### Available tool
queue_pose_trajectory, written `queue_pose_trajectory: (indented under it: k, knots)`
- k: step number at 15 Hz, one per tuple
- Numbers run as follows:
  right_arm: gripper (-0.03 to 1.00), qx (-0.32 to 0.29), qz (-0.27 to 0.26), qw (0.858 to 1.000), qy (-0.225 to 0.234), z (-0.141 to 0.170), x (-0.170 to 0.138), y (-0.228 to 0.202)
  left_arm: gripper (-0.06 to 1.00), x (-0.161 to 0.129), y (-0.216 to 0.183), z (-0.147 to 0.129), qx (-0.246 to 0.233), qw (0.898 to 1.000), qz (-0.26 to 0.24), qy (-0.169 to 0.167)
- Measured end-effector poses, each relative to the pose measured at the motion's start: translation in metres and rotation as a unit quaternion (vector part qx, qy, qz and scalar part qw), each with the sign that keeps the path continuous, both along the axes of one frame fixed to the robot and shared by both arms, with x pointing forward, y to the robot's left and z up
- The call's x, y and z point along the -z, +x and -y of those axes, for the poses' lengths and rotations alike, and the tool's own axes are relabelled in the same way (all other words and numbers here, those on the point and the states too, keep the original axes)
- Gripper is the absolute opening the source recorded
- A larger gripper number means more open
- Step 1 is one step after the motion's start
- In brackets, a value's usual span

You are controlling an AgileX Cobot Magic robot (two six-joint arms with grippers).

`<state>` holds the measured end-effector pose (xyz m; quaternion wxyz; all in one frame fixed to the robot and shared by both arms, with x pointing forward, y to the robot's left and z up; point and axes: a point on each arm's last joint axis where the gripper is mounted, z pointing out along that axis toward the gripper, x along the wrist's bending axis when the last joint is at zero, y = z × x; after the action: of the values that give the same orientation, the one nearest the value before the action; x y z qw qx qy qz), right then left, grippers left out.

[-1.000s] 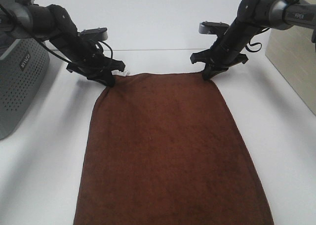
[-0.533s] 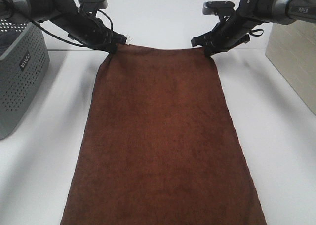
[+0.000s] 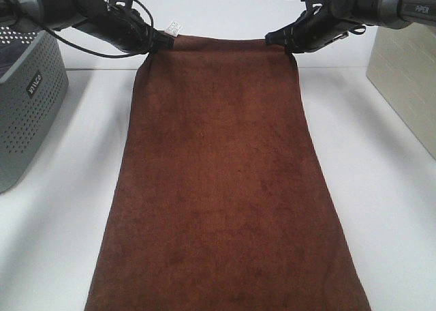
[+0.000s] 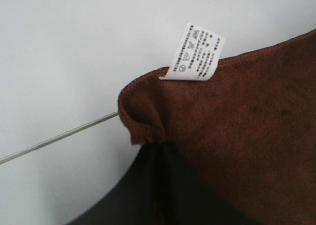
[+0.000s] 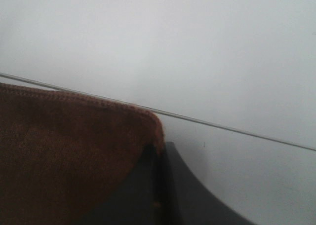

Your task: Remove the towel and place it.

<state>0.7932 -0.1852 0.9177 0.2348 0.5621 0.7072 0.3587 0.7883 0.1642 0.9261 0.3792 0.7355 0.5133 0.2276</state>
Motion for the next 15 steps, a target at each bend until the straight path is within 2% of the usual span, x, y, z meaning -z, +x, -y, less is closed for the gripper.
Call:
queue_pose_trajectory:
  k: [5,8,12,15]
  knots:
    - [0.01,0.003,0.012,1.000,0.000,0.000,-0.001,0.002,0.00,0.019,0.003,0.001,-0.006,1.000,0.002,0.003]
    - [0.01,0.007,0.009,1.000,-0.003,0.001,0.019,0.004,0.00,0.032,0.007,0.001,-0.019,1.000,0.017,0.001]
    - [0.01,0.014,0.032,0.999,-0.002,0.002,0.020,0.007,0.00,0.041,0.008,0.011,-0.024,0.999,0.043,0.002]
    - [0.01,0.016,0.027,1.000,-0.004,0.002,0.034,0.008,0.00,0.046,0.009,0.012,-0.029,0.998,0.050,0.002]
